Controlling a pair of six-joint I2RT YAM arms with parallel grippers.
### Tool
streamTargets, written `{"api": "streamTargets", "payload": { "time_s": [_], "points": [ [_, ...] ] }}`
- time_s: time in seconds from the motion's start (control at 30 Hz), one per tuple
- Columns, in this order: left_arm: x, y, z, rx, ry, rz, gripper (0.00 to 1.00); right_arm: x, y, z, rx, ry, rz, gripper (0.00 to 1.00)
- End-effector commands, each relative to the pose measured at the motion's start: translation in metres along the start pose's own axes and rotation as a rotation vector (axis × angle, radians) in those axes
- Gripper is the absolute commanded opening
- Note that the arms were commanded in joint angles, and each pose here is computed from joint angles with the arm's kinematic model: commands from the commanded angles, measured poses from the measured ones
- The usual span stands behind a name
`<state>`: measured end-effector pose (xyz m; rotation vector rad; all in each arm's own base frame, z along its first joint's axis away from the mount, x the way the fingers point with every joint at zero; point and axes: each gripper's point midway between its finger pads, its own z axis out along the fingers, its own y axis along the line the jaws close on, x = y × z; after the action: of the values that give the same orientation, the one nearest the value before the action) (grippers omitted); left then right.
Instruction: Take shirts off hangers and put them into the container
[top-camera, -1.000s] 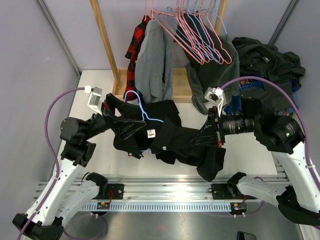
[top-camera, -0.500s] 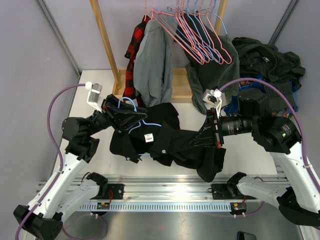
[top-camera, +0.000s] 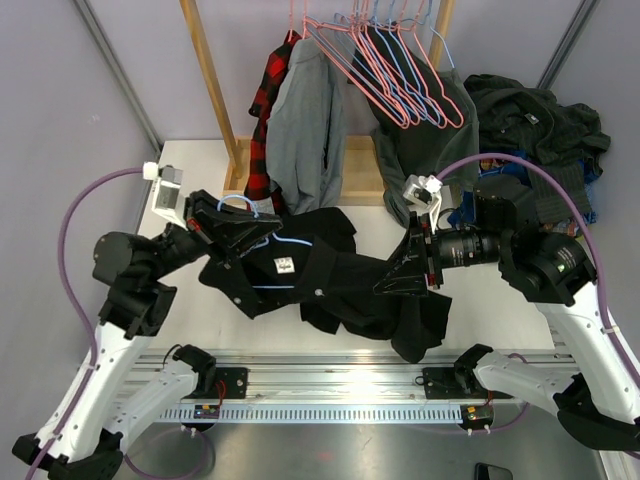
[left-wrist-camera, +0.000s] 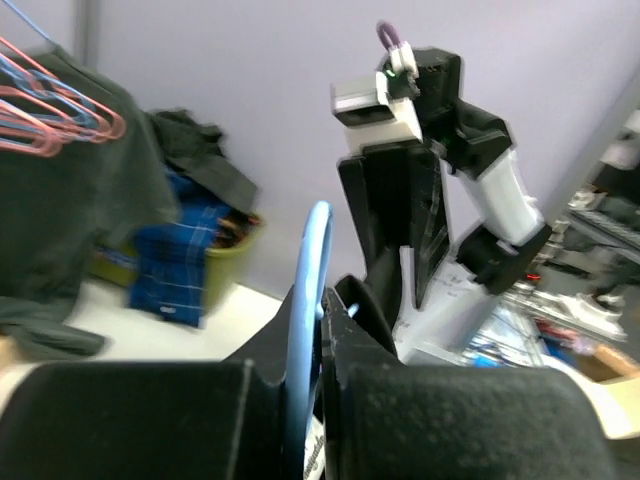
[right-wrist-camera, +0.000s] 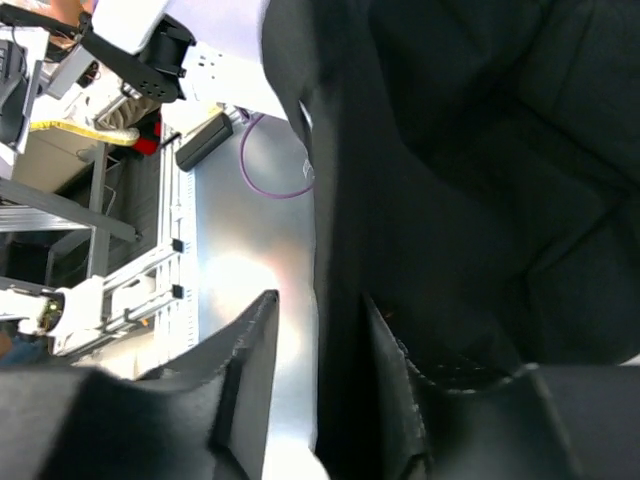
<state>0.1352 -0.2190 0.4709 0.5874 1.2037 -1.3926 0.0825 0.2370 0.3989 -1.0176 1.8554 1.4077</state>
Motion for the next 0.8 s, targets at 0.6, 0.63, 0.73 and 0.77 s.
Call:
{"api": "streamTargets", "payload": {
  "time_s": [0.6, 0.63, 0.73, 0.77],
  "points": [
    [-0.049, -0.017, -0.043, -0.284, 0.049, 0.319, 0.0, -0.04, -0.05, -0.043, 0.472, -0.291, -0.054, 0.0],
    [-0.032, -0.018, -0.051, -0.285, 0.108, 0.288, 0.0, -0.046, -0.057, -0.049, 0.526, -0.34, -0.025, 0.0],
    [0.005, -0.025, -0.074, -0.274, 0.221, 0.265, 0.0, -0.066, -0.084, -0.079, 0.737, -0.514, 0.02, 0.0],
    [0.01, -0.027, -0.08, -0.275, 0.234, 0.266, 0.0, -0.071, -0.096, -0.092, 0.828, -0.572, 0.037, 0.0]
  ]
}}
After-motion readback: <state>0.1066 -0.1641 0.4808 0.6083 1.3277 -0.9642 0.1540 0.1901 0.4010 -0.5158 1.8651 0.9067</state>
